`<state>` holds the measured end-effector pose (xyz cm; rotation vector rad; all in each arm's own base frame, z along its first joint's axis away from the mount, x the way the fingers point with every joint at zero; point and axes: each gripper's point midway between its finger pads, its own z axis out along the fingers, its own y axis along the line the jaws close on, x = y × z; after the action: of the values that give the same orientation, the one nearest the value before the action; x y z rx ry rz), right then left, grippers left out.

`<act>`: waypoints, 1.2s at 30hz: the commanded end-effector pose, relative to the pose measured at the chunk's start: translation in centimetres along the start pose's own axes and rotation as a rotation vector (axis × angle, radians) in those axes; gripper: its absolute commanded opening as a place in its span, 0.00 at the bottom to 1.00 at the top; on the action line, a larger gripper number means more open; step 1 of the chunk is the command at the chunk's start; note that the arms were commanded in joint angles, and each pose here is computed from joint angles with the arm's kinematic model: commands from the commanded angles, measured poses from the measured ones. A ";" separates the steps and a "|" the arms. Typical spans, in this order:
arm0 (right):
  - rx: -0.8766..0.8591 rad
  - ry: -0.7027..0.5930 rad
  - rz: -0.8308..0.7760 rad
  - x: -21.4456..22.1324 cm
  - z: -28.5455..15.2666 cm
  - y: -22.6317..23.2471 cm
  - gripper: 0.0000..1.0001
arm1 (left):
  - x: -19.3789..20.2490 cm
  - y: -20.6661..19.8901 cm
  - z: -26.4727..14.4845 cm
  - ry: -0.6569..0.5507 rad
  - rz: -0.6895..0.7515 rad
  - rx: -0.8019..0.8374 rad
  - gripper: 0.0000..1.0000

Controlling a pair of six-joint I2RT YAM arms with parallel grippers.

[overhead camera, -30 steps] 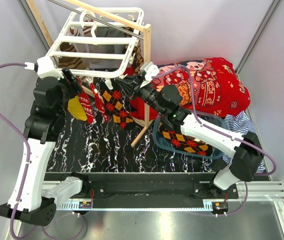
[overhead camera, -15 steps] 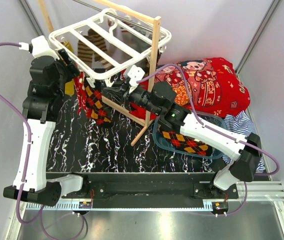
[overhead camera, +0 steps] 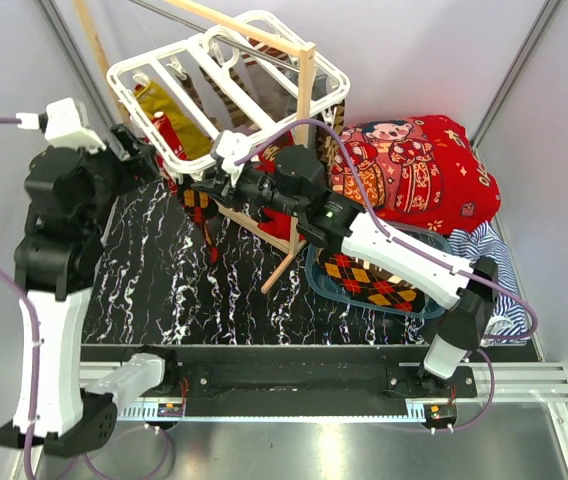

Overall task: Clip the socks to the hanger
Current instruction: Rotate the hanger at the clothesline.

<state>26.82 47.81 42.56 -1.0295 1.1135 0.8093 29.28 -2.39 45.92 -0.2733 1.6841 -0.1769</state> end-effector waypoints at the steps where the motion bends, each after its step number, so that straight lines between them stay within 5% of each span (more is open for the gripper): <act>1: -0.078 0.005 -0.043 -1.0 1.0 1.3 0.00 | -0.6 -2.2 -3.1 -0.020 -0.001 0.137 0.88; 9: -0.128 0.056 -0.078 -0.4 1.8 1.6 0.00 | -0.1 -5.1 -8.3 -0.002 -0.016 0.354 0.91; 17: -0.149 0.061 -0.032 -0.9 2.3 1.9 0.00 | 4.4 -8.4 -9.5 0.152 -0.113 0.568 0.91; 29: -0.181 0.106 0.091 0.1 1.9 3.2 0.00 | 2.5 -7.6 -7.0 0.062 -0.138 0.473 0.92; 36: -0.182 0.122 0.123 0.7 1.8 3.5 0.00 | 1.4 -6.7 -5.6 -0.006 -0.154 0.403 0.81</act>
<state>25.55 50.36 40.86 -1.1803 1.2341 0.9166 22.61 -10.21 45.05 -0.0506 1.6769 -0.6523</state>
